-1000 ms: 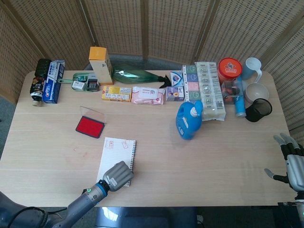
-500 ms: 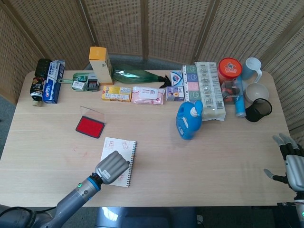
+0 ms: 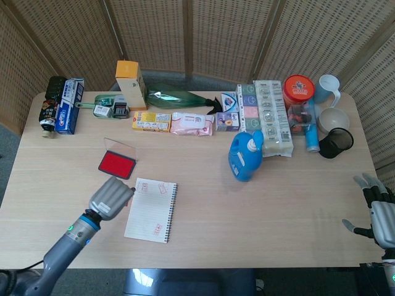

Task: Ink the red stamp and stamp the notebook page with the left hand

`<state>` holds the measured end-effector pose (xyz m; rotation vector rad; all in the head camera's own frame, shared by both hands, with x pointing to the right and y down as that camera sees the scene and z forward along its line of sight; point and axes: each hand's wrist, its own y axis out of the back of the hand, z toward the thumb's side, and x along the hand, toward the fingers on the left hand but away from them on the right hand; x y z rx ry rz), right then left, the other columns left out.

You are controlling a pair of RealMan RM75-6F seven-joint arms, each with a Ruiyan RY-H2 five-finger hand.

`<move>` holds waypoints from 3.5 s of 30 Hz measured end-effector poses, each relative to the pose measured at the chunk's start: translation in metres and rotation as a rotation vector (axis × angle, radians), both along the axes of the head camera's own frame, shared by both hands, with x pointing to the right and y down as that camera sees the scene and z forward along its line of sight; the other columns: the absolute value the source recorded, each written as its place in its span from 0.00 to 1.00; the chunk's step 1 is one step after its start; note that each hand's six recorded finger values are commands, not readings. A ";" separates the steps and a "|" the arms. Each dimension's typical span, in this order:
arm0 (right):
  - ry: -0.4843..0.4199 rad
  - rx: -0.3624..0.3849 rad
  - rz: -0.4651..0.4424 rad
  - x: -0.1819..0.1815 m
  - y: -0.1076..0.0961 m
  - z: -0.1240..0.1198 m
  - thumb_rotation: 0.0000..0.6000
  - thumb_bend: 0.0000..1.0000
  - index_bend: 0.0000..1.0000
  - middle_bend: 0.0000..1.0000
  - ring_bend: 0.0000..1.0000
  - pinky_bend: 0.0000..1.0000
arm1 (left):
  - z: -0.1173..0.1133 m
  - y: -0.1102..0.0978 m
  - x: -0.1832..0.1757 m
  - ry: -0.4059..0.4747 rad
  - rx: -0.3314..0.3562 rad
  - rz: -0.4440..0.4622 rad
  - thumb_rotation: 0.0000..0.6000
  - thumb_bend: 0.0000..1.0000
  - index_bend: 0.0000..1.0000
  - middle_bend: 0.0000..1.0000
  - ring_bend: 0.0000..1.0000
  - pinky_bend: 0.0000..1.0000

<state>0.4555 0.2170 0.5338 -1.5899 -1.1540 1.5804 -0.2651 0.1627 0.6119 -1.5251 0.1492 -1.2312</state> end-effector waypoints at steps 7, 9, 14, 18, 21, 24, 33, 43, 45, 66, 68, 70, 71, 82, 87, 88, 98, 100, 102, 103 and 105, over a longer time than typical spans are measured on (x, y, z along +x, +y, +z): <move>0.010 -0.011 -0.015 -0.005 0.002 0.004 1.00 0.01 0.07 0.03 0.02 0.09 | 0.023 -0.011 -0.072 -0.085 -0.009 -0.119 1.00 0.38 0.64 1.00 1.00 1.00; 0.010 -0.014 -0.016 -0.006 0.002 0.005 1.00 0.01 0.07 0.03 0.02 0.09 | 0.029 -0.011 -0.084 -0.103 -0.014 -0.136 1.00 0.37 0.65 1.00 1.00 1.00; 0.012 -0.019 -0.012 -0.005 0.002 0.006 1.00 0.00 0.07 0.03 0.02 0.09 | 0.047 -0.010 -0.100 -0.124 -0.033 -0.170 1.00 0.35 0.64 1.00 1.00 1.00; 0.011 -0.020 -0.011 -0.005 0.002 0.006 1.00 0.00 0.07 0.03 0.02 0.09 | 0.055 -0.009 -0.098 -0.118 -0.040 -0.178 1.00 0.33 0.64 1.00 1.00 1.00; 0.008 -0.020 -0.010 -0.004 0.002 0.006 1.00 0.00 0.07 0.03 0.02 0.09 | 0.059 -0.008 -0.095 -0.114 -0.037 -0.175 1.00 0.33 0.64 1.00 1.00 1.00; 0.007 -0.019 -0.009 -0.004 0.002 0.005 1.00 0.01 0.07 0.03 0.02 0.09 | 0.062 -0.008 -0.091 -0.112 -0.035 -0.175 1.00 0.32 0.64 1.00 1.00 1.00; 0.004 -0.018 -0.006 -0.003 0.001 0.005 1.00 0.00 0.07 0.03 0.02 0.09 | 0.070 -0.007 -0.081 -0.118 -0.032 -0.166 1.00 0.33 0.64 1.00 1.00 1.00; -0.002 -0.024 -0.006 -0.004 0.002 0.006 1.00 0.01 0.07 0.03 0.02 0.09 | 0.082 -0.003 -0.069 -0.133 -0.031 -0.152 1.00 0.30 0.64 1.00 1.00 1.00; -0.002 -0.024 -0.006 -0.004 0.002 0.005 1.00 0.01 0.07 0.03 0.02 0.09 | 0.084 -0.003 -0.067 -0.137 -0.031 -0.150 1.00 0.30 0.64 1.00 1.00 1.00; -0.008 -0.022 0.005 0.000 0.001 0.003 1.00 0.01 0.07 0.03 0.02 0.09 | 0.085 -0.005 -0.052 -0.147 -0.019 -0.134 1.00 0.24 0.64 1.00 1.00 1.00; -0.008 -0.023 0.003 0.000 0.001 0.003 1.00 0.01 0.07 0.03 0.02 0.09 | 0.083 -0.007 -0.051 -0.145 -0.011 -0.136 1.00 0.24 0.64 1.00 1.00 1.00; -0.007 -0.025 0.001 -0.001 0.001 0.003 1.00 0.01 0.07 0.03 0.02 0.09 | 0.082 -0.009 -0.052 -0.149 -0.006 -0.137 1.00 0.24 0.64 1.00 1.00 1.00; -0.006 -0.025 0.001 -0.001 0.001 0.003 1.00 0.01 0.07 0.03 0.02 0.09 | 0.081 -0.010 -0.052 -0.151 -0.004 -0.137 1.00 0.24 0.64 1.00 1.00 1.00; -0.002 -0.030 0.000 -0.001 0.001 0.004 1.00 0.01 0.07 0.03 0.02 0.09 | 0.073 -0.012 -0.052 -0.126 -0.011 -0.156 1.00 0.24 0.65 1.00 1.00 1.00; 0.000 -0.028 0.000 -0.001 0.001 0.004 1.00 0.01 0.07 0.03 0.02 0.09 | 0.057 -0.014 -0.053 -0.091 0.003 -0.169 1.00 0.24 0.64 1.00 1.00 1.00; 0.000 -0.028 0.000 -0.001 0.001 0.004 1.00 0.01 0.07 0.03 0.02 0.09 | 0.050 -0.016 -0.055 -0.078 0.014 -0.175 1.00 0.24 0.64 1.00 1.00 1.00; 0.002 -0.017 -0.003 -0.002 0.001 0.002 1.00 0.01 0.07 0.03 0.02 0.09 | -0.004 -0.011 -0.106 -0.001 0.008 -0.323 1.00 0.08 0.24 0.25 0.26 0.44; 0.004 -0.013 -0.005 -0.003 0.001 0.002 1.00 0.01 0.07 0.03 0.02 0.09 | -0.015 -0.005 -0.121 0.005 -0.014 -0.374 1.00 0.04 0.16 0.14 0.18 0.36; 0.005 -0.007 -0.008 -0.004 0.001 0.001 1.00 0.01 0.07 0.03 0.02 0.09 | -0.024 0.001 -0.134 0.007 -0.023 -0.417 1.00 0.02 0.11 0.08 0.13 0.31; 0.005 -0.004 -0.009 -0.004 0.001 0.000 1.00 0.01 0.07 0.03 0.02 0.09 | -0.030 0.004 -0.141 0.013 -0.016 -0.439 1.00 0.01 0.09 0.06 0.11 0.30; 0.004 0.007 -0.012 -0.006 0.001 -0.002 1.00 0.01 0.07 0.03 0.02 0.09 | -0.038 0.009 -0.148 0.035 0.005 -0.466 1.00 0.00 0.07 0.04 0.09 0.28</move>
